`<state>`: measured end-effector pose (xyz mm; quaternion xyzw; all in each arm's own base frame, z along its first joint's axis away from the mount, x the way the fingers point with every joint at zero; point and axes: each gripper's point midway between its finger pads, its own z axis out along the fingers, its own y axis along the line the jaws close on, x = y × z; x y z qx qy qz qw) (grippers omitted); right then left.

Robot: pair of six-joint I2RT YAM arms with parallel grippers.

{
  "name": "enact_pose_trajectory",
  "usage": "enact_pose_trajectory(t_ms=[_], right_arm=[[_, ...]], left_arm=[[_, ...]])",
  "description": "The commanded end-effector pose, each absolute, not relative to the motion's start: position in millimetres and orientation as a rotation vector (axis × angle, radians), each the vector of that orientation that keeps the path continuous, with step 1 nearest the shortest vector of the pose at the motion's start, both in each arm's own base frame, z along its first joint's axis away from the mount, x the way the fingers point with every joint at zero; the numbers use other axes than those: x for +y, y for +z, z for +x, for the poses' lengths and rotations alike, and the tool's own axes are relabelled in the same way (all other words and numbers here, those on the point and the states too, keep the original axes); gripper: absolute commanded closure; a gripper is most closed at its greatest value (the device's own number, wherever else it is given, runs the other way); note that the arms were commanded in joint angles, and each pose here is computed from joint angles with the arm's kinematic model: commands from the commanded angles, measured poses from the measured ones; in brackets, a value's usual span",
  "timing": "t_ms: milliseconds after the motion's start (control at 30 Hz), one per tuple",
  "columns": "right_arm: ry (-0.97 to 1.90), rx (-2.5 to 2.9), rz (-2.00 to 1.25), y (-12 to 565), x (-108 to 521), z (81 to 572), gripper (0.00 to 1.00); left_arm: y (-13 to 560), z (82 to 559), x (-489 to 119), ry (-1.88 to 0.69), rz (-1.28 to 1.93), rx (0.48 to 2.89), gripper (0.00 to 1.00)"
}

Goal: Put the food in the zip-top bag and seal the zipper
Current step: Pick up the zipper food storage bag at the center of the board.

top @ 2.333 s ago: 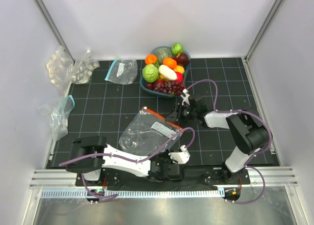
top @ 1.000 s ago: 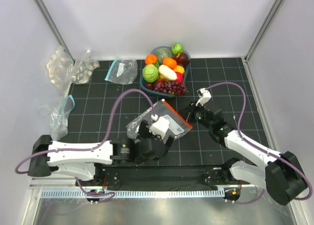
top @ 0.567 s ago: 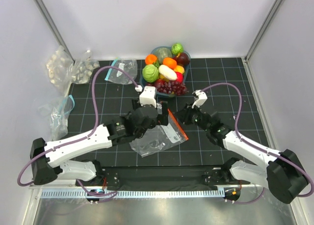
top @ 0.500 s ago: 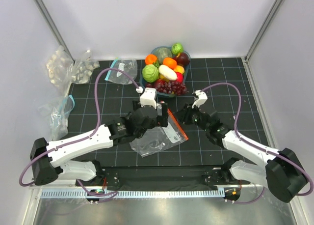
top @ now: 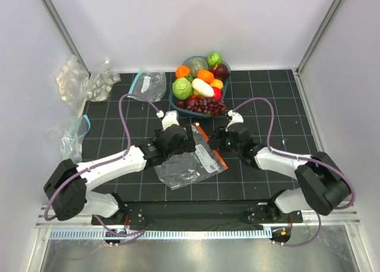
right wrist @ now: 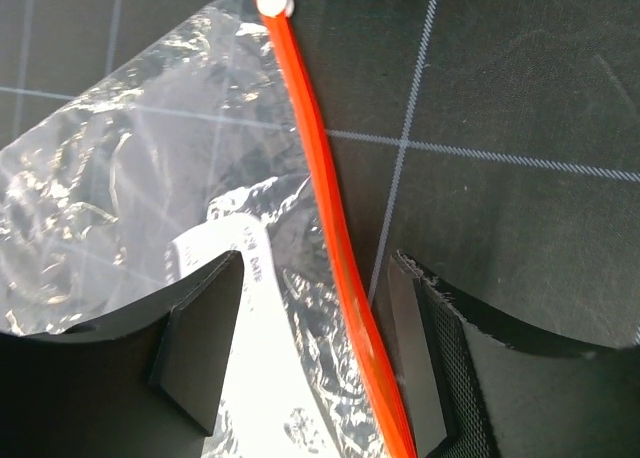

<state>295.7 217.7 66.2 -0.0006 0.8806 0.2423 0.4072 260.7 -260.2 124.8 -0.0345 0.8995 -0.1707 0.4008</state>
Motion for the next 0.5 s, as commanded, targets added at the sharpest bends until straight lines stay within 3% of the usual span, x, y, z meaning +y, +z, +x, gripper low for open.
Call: enact_pose_trajectory(t_ms=[0, 267, 467], right_arm=[[0.62, 2.19, 0.053, 75.0, 223.5, 316.6, 0.33], [0.748, 2.341, 0.004, 40.8, 252.4, 312.0, 0.34], [0.817, 2.335, -0.031, 43.3, 262.4, 309.6, 0.57]], left_arm=[[119.2, 271.0, -271.0, -0.519, -0.194, 2.241, 0.0], [85.8, 277.3, -275.9, -0.542, -0.216, 2.312, 0.05], [54.6, 277.9, -279.1, -0.512, -0.24, 2.37, 0.13]])
